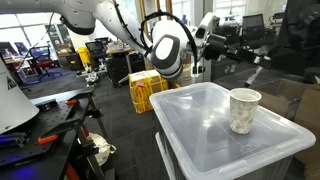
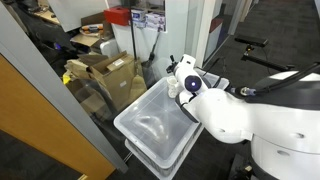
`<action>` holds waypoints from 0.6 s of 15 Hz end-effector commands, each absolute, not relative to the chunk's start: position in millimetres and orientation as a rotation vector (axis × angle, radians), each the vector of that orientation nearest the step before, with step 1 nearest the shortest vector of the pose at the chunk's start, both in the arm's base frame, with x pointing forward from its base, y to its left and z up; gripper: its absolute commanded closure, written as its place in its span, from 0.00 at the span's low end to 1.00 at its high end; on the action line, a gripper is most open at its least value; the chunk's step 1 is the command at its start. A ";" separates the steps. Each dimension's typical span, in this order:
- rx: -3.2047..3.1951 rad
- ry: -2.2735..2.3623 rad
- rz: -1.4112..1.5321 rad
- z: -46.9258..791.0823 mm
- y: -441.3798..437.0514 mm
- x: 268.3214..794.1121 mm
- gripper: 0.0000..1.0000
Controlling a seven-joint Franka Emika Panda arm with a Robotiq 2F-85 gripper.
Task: Put the black marker inside the white cup
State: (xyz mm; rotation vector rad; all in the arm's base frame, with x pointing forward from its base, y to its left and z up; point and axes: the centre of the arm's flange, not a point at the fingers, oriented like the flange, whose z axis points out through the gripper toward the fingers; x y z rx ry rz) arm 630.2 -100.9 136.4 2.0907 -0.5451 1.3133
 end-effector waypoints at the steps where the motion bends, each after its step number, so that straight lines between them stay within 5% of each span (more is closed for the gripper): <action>1: 2.110 -0.512 1.295 101.7 -95.4 655.8 0.95; 9: 2.164 -0.482 1.294 90.7 -90.9 668.5 0.95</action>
